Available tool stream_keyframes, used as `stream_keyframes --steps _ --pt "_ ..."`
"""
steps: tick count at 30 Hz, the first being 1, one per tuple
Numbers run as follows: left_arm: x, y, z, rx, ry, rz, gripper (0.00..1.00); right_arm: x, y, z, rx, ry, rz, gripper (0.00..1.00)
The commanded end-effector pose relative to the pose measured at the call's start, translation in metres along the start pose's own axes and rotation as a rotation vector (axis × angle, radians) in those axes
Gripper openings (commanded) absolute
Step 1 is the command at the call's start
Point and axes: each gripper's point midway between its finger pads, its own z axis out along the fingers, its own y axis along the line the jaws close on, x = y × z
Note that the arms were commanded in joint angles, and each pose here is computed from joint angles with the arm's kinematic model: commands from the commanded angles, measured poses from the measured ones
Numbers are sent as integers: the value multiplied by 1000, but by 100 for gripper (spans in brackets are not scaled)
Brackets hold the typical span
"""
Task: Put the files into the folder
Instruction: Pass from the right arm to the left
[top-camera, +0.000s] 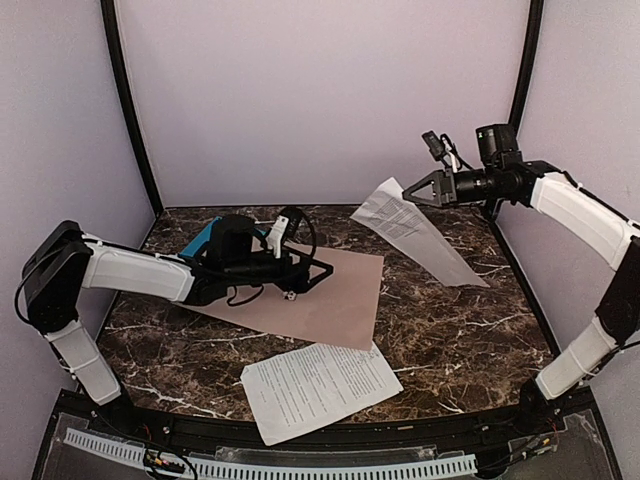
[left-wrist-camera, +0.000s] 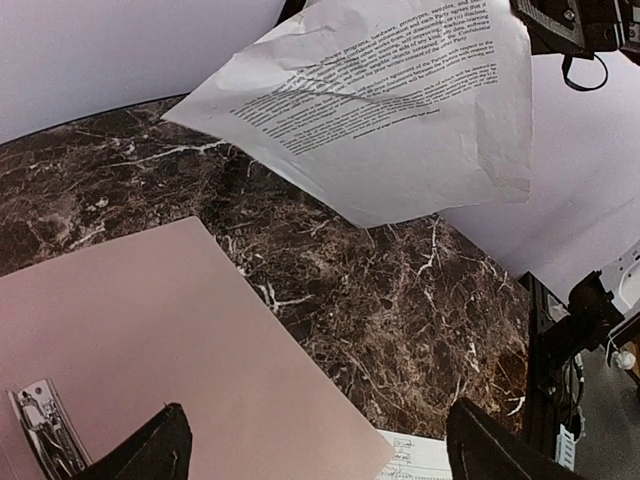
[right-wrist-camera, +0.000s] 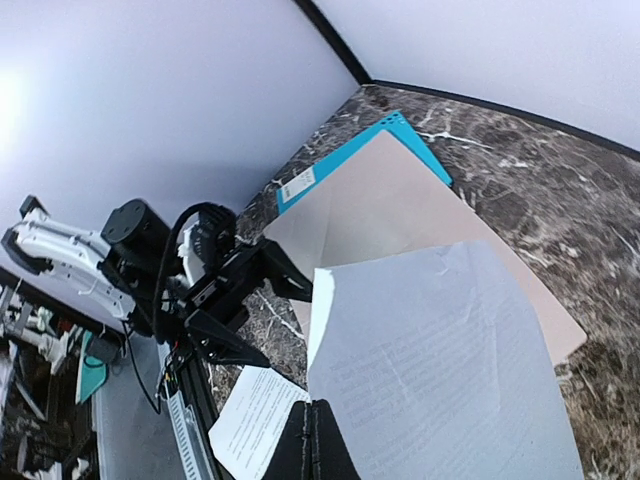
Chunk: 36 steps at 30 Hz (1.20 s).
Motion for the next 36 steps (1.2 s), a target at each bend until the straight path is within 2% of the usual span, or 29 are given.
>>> stream_keyframes --steps 1,2,3,6,12,16,22,24,28,29,30,31,32,33,36 --pt "-45 -33 -23 108 -90 270 88 6 41 26 -139 95 -66 0" --pt "-40 -31 -25 95 -54 300 88 9 51 32 -163 116 -79 0" --pt "-50 -35 -31 88 -70 396 88 11 57 36 -176 131 -88 0" --pt "-55 -30 -43 28 -49 536 87 17 71 46 -214 171 -103 0" --pt "-63 -37 -73 -12 -32 721 89 35 96 62 -299 248 -128 0" --pt "-57 -44 -73 46 24 767 89 42 110 67 -349 273 -141 0" --pt "-42 -56 -59 186 109 735 87 41 122 66 -386 269 -160 0" --pt "-34 -59 -56 228 145 712 81 40 121 66 -372 266 -164 0" --pt "-23 -65 -59 288 183 672 55 41 112 69 -327 261 -173 0" --pt "-21 -70 -61 317 184 662 43 41 109 70 -317 260 -172 0" --pt "-21 -73 -63 329 183 654 37 42 107 72 -309 258 -171 0" --pt "-20 -75 -64 344 186 648 17 42 105 73 -303 256 -170 0" --pt "-21 -76 -66 342 192 644 5 43 102 75 -289 255 -170 0" --pt "-24 -76 -67 335 191 651 3 43 99 75 -273 254 -175 1" --pt "-25 -72 -72 297 225 663 1 45 88 73 -190 249 -222 23"
